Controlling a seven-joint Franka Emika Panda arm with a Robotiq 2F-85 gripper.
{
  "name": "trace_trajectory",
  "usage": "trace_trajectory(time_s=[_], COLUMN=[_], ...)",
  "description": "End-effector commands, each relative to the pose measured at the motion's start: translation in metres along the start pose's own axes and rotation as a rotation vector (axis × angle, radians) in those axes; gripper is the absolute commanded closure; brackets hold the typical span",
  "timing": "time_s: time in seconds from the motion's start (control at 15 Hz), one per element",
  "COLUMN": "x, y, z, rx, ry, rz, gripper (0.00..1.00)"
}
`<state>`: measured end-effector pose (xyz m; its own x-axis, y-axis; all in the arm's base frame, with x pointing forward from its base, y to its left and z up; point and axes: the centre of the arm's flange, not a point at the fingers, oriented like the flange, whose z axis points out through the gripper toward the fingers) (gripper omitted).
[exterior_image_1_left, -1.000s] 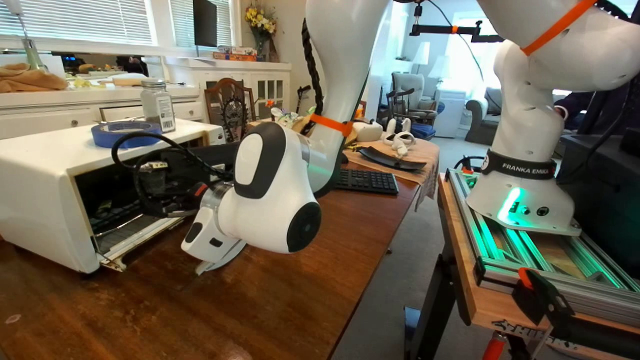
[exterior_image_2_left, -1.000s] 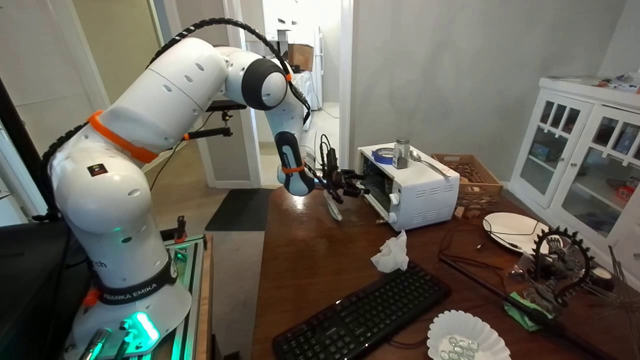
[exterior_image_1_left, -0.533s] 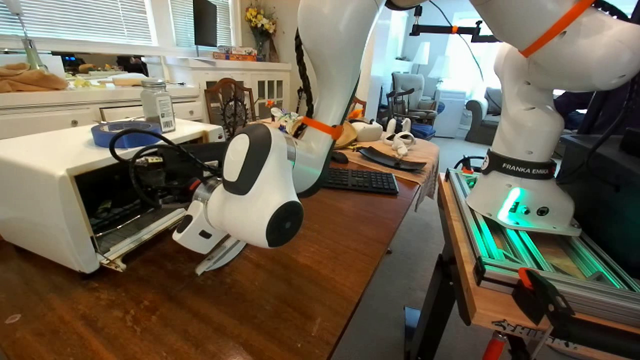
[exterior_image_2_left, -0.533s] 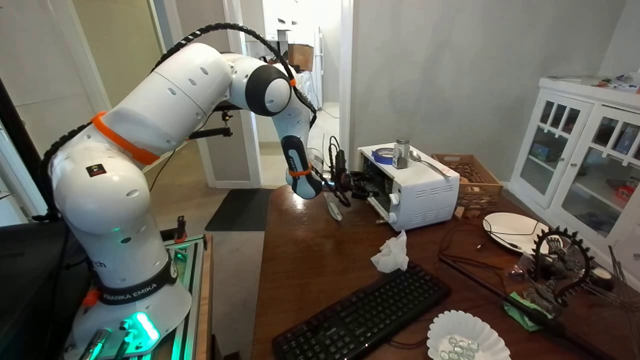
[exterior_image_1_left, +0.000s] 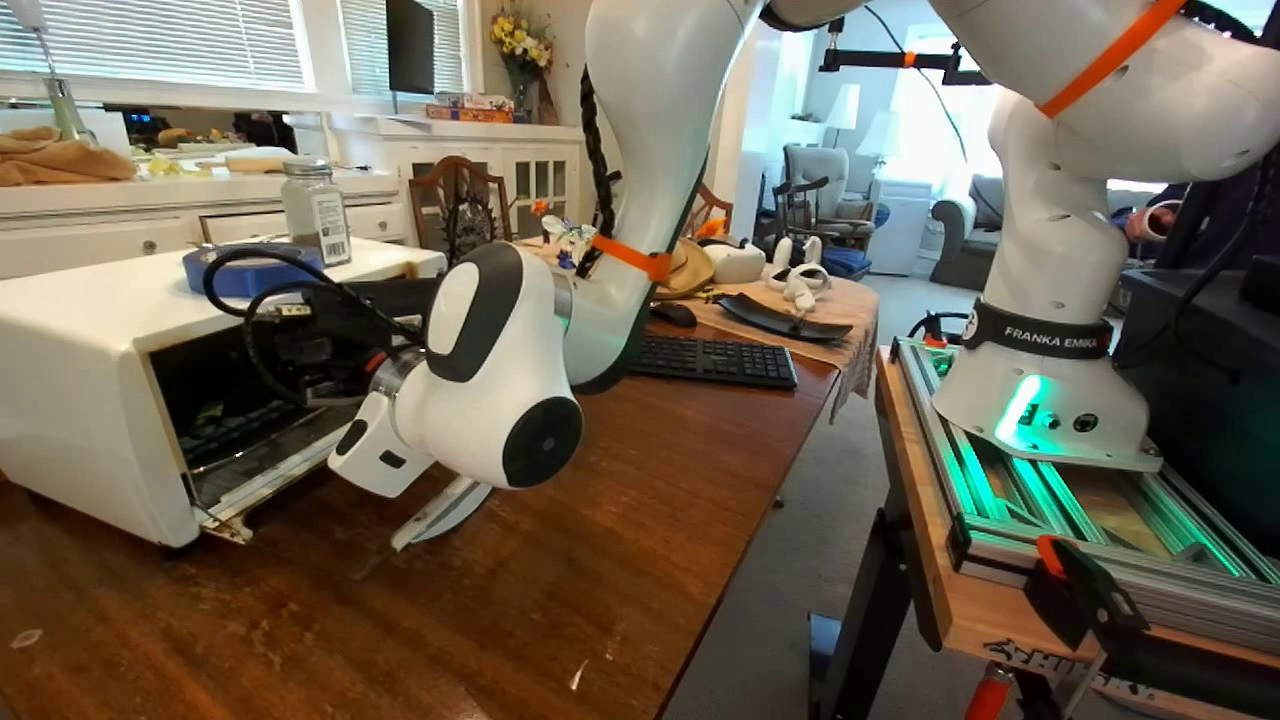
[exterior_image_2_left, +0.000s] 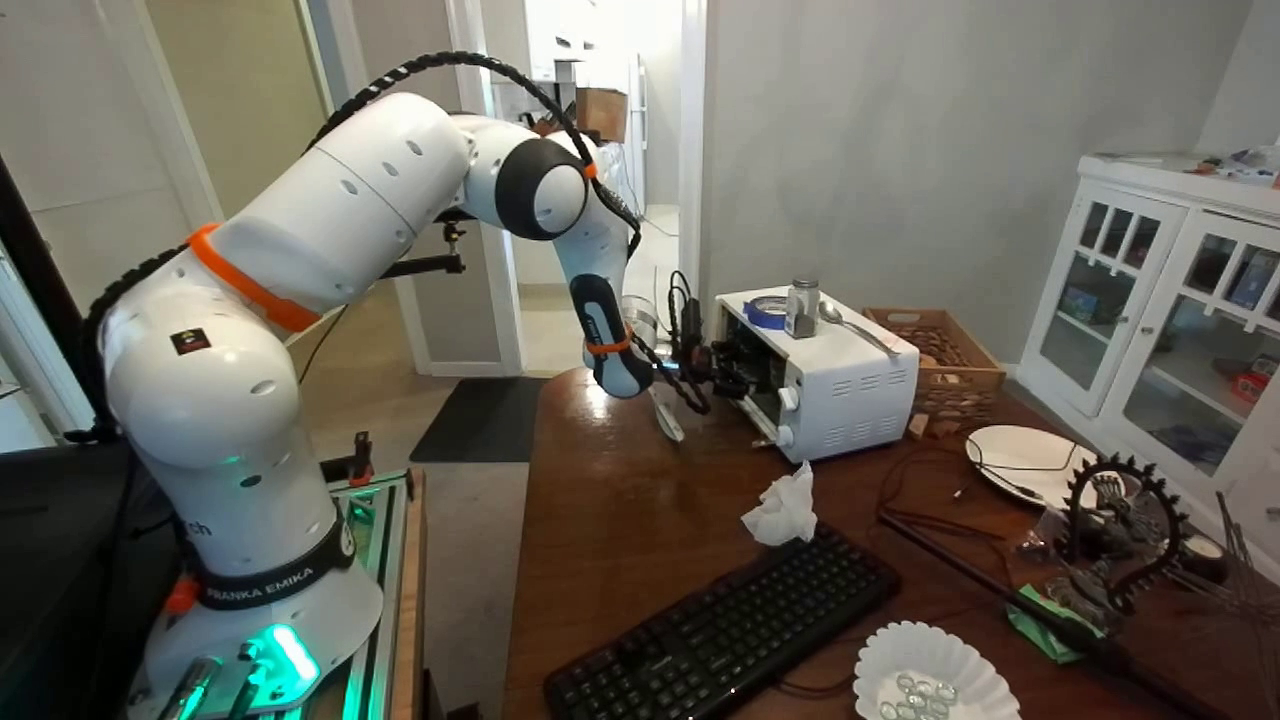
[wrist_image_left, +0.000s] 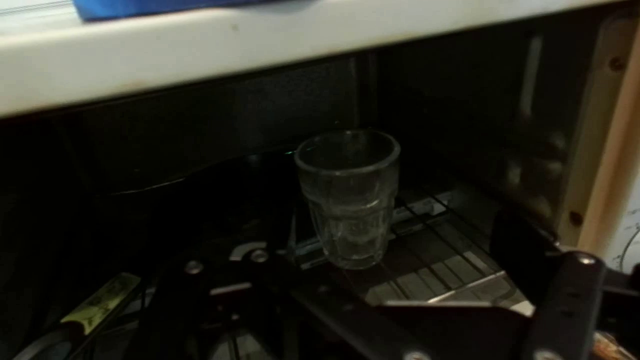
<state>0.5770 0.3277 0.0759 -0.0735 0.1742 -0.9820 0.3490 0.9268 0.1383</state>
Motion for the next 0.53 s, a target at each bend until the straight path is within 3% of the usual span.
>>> trace_trajectory(time_s=[0.0,0.47], x=[0.002,-0.003], y=[0.002,0.006], z=[-0.009,0.008], rx=[-0.007,0.011], ry=[0.009,-0.011], rz=[0.003,0.002], gripper=[0.00,0.00])
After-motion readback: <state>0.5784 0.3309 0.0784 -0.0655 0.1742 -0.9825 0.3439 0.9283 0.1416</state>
